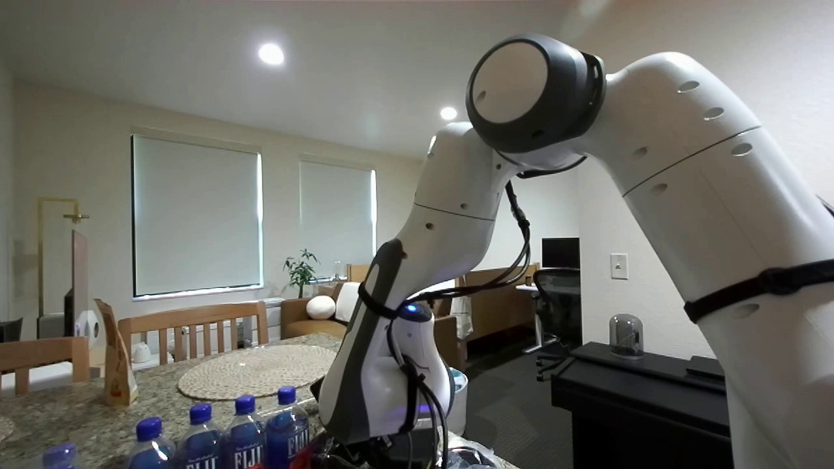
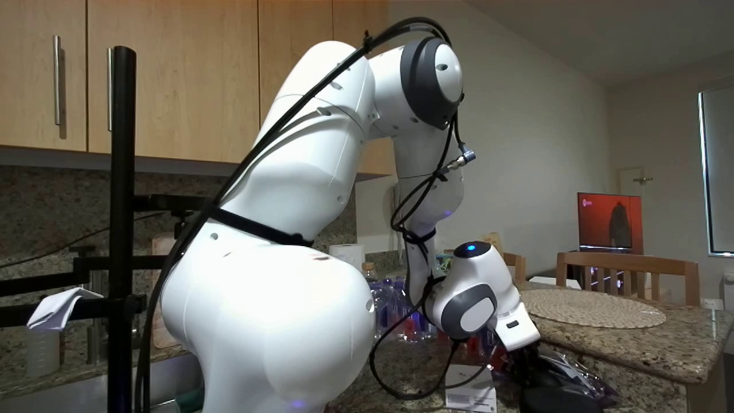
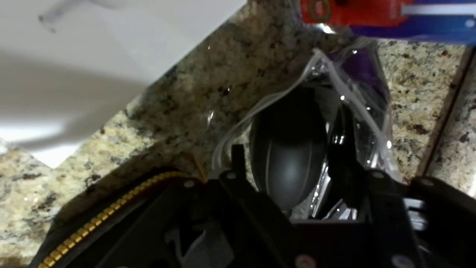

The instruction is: Remove the black object from the purse and put it on the counter

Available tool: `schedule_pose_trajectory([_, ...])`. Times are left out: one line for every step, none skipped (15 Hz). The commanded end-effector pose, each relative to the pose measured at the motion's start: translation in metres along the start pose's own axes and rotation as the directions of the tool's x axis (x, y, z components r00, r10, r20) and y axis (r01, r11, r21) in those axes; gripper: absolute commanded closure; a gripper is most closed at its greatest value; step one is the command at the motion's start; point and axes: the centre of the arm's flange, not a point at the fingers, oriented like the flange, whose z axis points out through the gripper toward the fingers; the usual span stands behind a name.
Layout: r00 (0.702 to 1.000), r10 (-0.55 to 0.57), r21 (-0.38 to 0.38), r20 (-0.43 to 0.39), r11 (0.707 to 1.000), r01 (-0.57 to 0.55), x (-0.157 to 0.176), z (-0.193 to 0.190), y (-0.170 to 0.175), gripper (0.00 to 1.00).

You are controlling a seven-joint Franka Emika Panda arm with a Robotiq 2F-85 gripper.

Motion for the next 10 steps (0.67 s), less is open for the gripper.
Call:
schedule_pose_trajectory([1.000, 0.003, -0.020, -0.004, 1.000, -0.003, 0.0045, 0.0072, 0.0037, 0.18])
schedule_pose_trajectory([1.000, 0.001, -0.019, -0.006, 1.000, -0.001, 0.0045, 0.0079, 0.0035, 0.55])
schedule_pose_trajectory([1.000, -0.002, -0.015, -0.010, 1.000, 0.002, 0.0045, 0.0089, 0.0035, 0.51])
schedule_pose_trajectory([1.000, -0.003, -0.014, -0.010, 1.000, 0.003, 0.0044, 0.0094, 0.0036, 0.53])
schedule_pose_trajectory([1.000, -0.003, -0.018, -0.007, 1.000, 0.003, 0.0048, 0.0112, 0.0037, 0.58])
schedule_pose_trajectory([1.000, -0.003, -0.020, -0.006, 1.000, 0.003, 0.0051, 0.0120, 0.0040, 0.66])
schedule_pose_trajectory([1.000, -0.004, -0.024, -0.003, 1.000, 0.003, 0.0053, 0.0134, 0.0044, 0.73])
schedule_pose_trajectory([1.000, -0.003, -0.026, -0.001, 1.000, 0.003, 0.0053, 0.0145, 0.0045, 0.80])
schedule_pose_trajectory([1.000, -0.002, -0.027, 0.001, 1.000, 0.002, 0.0055, 0.0155, 0.0040, 0.86])
schedule_pose_trajectory([1.000, -0.001, -0.028, 0.002, 1.000, 0.001, 0.0056, 0.0162, 0.0035, 0.90])
